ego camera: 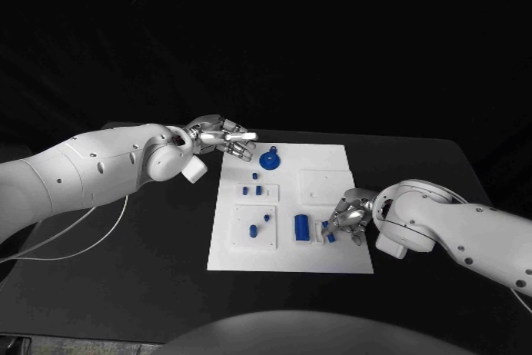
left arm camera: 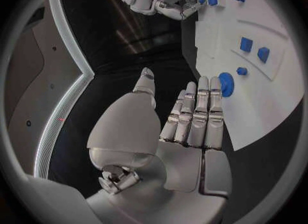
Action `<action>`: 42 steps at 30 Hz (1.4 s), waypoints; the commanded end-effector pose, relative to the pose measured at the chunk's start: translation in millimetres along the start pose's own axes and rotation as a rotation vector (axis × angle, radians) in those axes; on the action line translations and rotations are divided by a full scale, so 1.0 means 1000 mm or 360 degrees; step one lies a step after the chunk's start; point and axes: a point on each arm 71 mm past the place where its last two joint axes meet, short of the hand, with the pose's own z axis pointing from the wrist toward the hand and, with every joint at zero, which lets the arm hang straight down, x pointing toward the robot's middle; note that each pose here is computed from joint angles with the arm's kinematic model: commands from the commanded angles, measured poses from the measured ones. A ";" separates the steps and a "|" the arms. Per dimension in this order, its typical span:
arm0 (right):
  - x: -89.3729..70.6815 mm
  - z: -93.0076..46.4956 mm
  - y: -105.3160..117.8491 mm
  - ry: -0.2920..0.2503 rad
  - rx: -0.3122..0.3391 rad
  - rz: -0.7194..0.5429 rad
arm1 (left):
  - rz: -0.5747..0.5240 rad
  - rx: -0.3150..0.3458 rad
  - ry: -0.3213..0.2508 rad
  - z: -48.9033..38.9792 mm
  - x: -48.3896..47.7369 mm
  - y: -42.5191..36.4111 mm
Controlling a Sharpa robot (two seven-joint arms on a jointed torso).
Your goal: Assemble the parts on the task board
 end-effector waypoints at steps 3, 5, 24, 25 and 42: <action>-0.001 0.000 0.002 -0.0035 0.0007 -0.0066 | -0.0003 0.0006 0.0032 0.0008 0.0025 -0.0008; 0.000 0.001 0.003 -0.0033 0.0002 -0.0069 | -0.0003 0.0004 0.0034 0.0008 0.0025 -0.0008; 0.007 0.002 0.012 0.0030 -0.0017 -0.0120 | -0.0005 -0.0022 0.0050 0.0010 0.0028 0.0006; 0.007 0.002 0.012 0.0030 -0.0018 -0.0120 | -0.0005 -0.0022 0.0050 0.0010 0.0028 0.0005; 0.007 0.007 0.011 0.0037 0.0012 -0.0140 | -0.0005 -0.0021 0.0048 0.0008 0.0026 0.0006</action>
